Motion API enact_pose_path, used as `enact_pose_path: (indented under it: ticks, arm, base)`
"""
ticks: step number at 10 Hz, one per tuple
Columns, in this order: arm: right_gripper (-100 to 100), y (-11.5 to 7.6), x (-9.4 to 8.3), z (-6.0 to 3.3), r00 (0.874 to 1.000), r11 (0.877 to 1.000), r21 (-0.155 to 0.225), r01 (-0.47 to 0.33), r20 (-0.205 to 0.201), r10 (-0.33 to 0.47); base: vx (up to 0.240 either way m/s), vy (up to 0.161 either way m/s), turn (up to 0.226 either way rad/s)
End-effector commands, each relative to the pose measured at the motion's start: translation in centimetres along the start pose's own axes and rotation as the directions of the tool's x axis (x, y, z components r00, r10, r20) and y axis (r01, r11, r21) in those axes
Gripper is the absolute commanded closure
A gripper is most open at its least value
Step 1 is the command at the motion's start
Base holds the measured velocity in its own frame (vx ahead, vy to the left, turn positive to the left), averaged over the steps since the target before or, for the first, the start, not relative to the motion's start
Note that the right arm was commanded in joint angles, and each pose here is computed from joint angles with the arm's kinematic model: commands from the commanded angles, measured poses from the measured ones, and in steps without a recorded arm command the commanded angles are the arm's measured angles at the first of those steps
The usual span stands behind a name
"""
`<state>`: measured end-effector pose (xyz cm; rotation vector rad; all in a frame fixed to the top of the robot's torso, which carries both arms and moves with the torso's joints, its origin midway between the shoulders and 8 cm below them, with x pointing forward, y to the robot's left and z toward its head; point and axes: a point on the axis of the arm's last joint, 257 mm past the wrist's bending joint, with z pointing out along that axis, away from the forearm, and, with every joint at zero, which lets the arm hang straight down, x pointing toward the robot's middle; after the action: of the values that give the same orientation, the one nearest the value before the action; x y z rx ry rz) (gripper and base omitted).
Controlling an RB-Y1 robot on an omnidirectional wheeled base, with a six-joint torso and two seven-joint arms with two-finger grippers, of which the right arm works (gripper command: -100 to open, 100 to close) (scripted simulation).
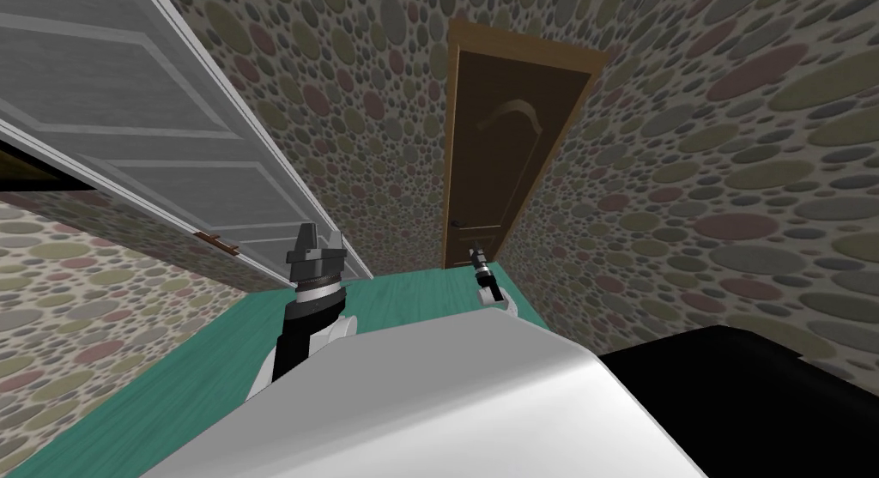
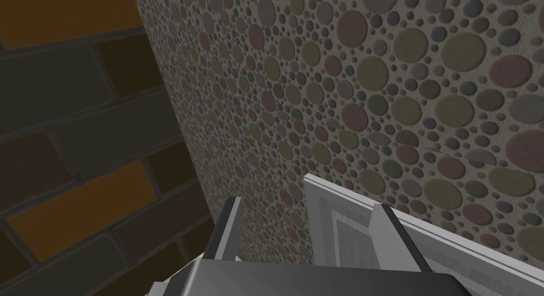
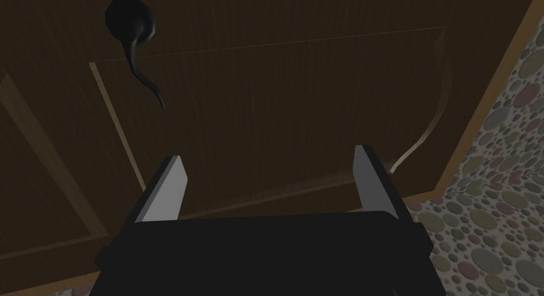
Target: Pull the door open
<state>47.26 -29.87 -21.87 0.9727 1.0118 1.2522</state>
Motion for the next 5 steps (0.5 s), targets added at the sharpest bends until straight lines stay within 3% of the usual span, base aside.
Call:
enact_pose_path:
  ticks: [1, 5]
  arm:
    - [-100, -1.2, -0.3, -0.12, 1.000, 1.000, 0.020, 0.001, -0.003, -0.001]
    - [-100, -3.9, -0.8, -0.18, 1.000, 0.998, 0.069, 0.004, -0.007, -0.004]
  base:
    - [0.101, -0.033, 0.023]
    - [0.098, -0.025, 0.027]
